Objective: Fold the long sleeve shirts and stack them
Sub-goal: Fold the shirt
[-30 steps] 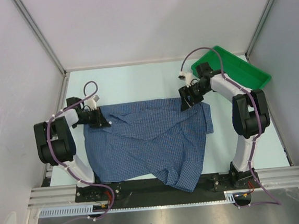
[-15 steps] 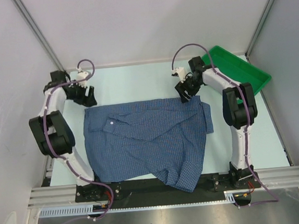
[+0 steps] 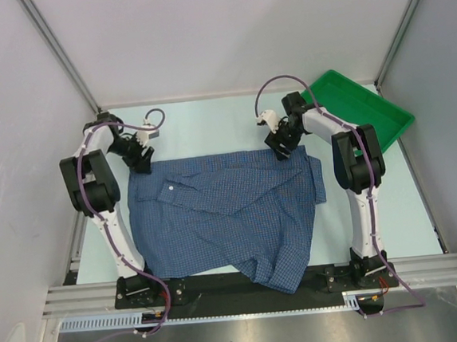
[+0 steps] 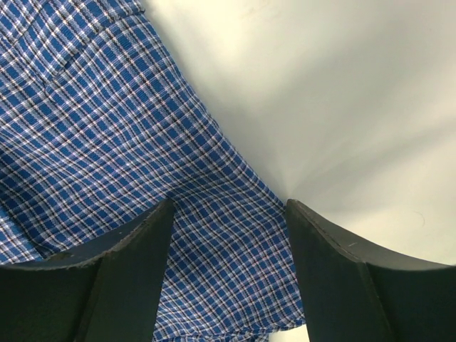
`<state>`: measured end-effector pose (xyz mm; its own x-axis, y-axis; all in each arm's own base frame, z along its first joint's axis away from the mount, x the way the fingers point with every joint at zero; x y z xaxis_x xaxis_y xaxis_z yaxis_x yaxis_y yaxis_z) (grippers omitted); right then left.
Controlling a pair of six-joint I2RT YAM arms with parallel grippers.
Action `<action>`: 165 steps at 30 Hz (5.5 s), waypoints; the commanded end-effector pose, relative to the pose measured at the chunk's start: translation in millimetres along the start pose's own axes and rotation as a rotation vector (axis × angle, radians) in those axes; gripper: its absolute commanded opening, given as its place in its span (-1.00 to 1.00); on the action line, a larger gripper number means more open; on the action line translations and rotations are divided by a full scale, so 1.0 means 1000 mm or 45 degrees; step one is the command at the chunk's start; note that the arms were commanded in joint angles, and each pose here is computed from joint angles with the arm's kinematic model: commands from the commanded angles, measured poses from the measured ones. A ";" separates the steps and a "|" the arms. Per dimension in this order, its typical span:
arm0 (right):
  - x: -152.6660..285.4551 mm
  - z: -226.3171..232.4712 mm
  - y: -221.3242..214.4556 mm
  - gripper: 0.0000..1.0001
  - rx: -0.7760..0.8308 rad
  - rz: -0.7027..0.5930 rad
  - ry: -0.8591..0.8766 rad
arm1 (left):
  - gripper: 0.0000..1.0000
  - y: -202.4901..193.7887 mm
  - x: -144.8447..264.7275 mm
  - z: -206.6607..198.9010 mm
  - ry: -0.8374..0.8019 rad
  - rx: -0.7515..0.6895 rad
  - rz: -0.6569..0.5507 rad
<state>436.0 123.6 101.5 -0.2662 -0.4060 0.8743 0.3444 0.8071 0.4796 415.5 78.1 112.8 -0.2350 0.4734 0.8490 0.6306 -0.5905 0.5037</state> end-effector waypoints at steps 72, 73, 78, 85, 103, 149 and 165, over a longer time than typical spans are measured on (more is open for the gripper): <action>0.165 0.086 0.037 0.86 0.132 -0.367 0.067 | 0.36 0.009 0.098 -0.115 0.073 -0.224 -0.329; 0.154 0.120 0.012 0.84 0.117 -0.287 0.190 | 0.37 -0.004 0.094 -0.137 -0.009 -0.218 -0.299; 0.147 0.240 -0.023 0.67 0.447 -0.203 0.356 | 0.36 -0.058 0.059 -0.235 -0.210 -0.445 -0.202; 0.123 0.300 -0.014 0.44 0.624 -0.197 0.469 | 0.36 -0.082 0.023 -0.273 -0.209 -0.622 -0.116; 0.031 0.393 0.046 0.02 0.844 -0.114 0.267 | 0.30 -0.092 0.043 -0.234 -0.049 0.002 -0.230; 0.078 0.350 0.081 0.01 0.604 -0.283 0.371 | -1.00 -0.007 0.065 -0.155 0.048 0.246 -0.393; 0.011 0.331 0.129 0.21 0.329 -0.316 0.356 | -1.00 0.058 0.053 -0.102 0.054 0.471 -0.726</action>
<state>162.6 337.9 137.8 -0.0074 -0.5898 0.8075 0.0196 0.8073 0.5898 341.0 6.4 186.1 -0.5812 0.5891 0.5614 0.6750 -0.0363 0.7369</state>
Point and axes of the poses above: each gripper's point midway between its finger pads, its own x axis back along the fingers, its own z axis along the line the jaws close on, y = z × x, the point moved 9 cm from there along x, back along the fingers, and after that the axes turned 7 degrees about x, right-handed, at the moved point
